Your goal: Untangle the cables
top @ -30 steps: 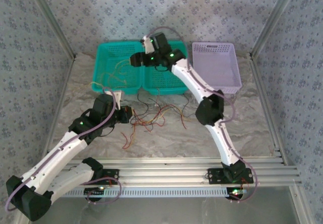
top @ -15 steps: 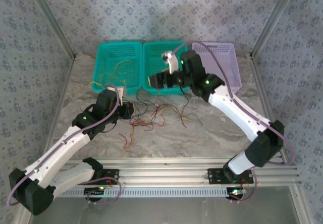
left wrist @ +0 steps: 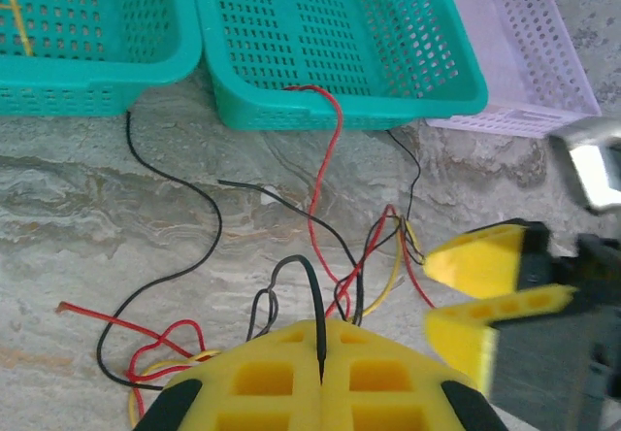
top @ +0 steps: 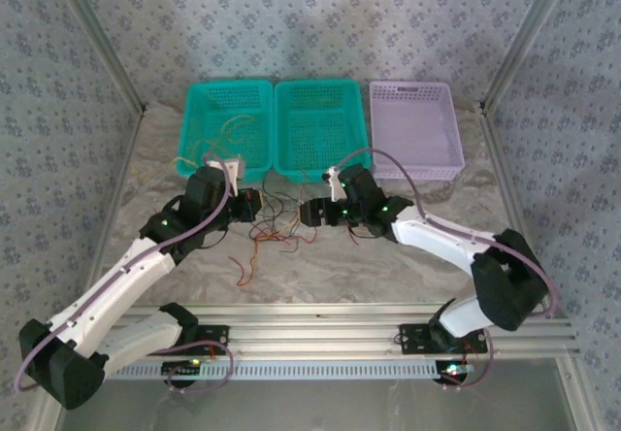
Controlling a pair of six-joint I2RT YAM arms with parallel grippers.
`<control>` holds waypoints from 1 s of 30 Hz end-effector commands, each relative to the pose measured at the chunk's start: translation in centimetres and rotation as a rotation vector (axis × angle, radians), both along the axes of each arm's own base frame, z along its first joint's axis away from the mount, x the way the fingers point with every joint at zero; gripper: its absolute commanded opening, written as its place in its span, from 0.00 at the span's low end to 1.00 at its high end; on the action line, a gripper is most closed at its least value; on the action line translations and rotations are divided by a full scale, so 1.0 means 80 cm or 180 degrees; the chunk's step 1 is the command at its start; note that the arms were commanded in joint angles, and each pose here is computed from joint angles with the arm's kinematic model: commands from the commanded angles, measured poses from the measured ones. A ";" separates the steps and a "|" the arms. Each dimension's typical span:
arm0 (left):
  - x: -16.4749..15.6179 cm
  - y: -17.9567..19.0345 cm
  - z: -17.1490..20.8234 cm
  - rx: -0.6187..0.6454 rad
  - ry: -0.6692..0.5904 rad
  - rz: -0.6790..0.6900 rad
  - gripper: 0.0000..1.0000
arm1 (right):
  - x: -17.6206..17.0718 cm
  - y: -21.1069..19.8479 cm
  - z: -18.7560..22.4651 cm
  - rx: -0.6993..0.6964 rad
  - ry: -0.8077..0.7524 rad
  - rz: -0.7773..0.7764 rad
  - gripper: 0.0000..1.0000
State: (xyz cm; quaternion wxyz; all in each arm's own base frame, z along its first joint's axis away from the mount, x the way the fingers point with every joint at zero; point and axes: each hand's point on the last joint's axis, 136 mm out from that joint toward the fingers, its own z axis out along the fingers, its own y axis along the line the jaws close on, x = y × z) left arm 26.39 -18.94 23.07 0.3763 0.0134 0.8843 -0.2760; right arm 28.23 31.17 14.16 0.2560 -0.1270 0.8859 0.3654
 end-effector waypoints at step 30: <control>-0.043 0.055 0.228 -0.0068 -0.1231 0.0117 0.00 | 0.028 -0.123 -0.101 -0.0374 0.0277 -0.1556 0.00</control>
